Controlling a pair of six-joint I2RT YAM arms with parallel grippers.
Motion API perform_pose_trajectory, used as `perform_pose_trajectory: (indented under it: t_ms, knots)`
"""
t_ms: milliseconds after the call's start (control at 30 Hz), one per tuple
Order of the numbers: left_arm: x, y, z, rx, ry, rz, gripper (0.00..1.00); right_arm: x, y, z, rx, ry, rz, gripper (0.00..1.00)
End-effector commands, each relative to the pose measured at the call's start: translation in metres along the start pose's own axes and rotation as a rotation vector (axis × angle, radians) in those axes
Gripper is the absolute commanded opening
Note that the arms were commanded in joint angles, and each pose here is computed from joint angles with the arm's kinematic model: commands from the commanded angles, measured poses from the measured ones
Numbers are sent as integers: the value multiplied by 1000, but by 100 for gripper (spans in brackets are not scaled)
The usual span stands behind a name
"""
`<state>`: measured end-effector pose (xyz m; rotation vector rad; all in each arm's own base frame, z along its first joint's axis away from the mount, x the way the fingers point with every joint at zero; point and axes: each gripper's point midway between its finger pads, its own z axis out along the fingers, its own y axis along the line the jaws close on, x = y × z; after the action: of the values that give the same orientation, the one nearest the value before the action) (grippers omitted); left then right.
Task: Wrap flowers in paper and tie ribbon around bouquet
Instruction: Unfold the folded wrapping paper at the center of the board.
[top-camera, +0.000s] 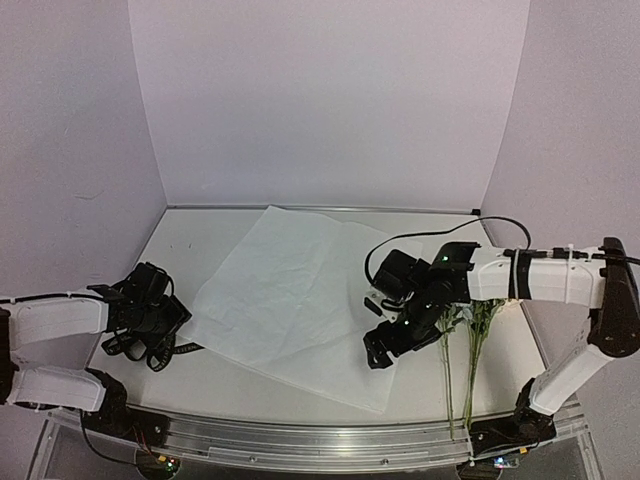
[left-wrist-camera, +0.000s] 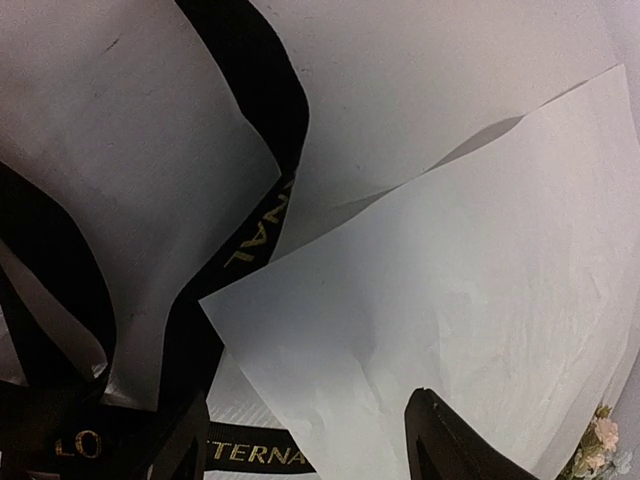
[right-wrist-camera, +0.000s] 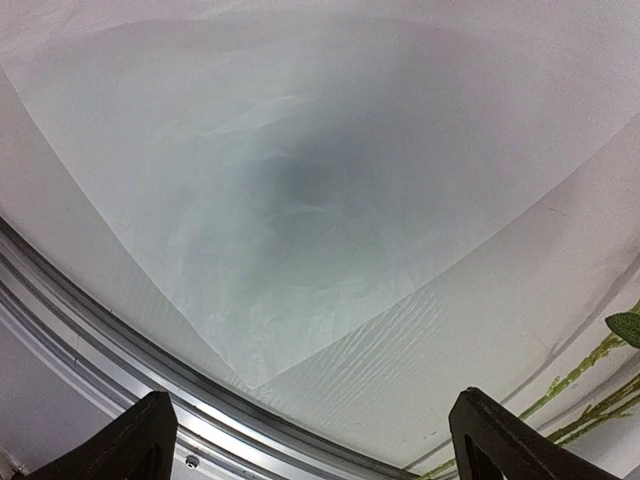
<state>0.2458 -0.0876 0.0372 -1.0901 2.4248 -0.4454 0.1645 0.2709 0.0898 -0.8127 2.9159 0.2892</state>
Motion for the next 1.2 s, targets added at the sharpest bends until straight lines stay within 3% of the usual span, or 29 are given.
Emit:
perform_pose_trajectory:
  t_ms: [0, 400, 667, 967, 1167]
  knots:
    - [-7, -11, 6, 36, -39, -14, 68, -11, 3, 18, -12, -20, -32, 94]
    - [-2, -5, 27, 9, -27, -16, 58, -17, -3, 50, 36, 17, -34, 80]
    - [-11, -9, 31, -16, -62, 16, 35, -5, -5, 67, 63, 65, 17, 58]
    - [-35, -35, 25, -13, -133, 125, 5, 0, 15, 73, 95, 34, 131, 41]
    - [-59, -52, 13, 4, -199, 200, 0, -11, 46, 73, 53, -26, 179, 35]
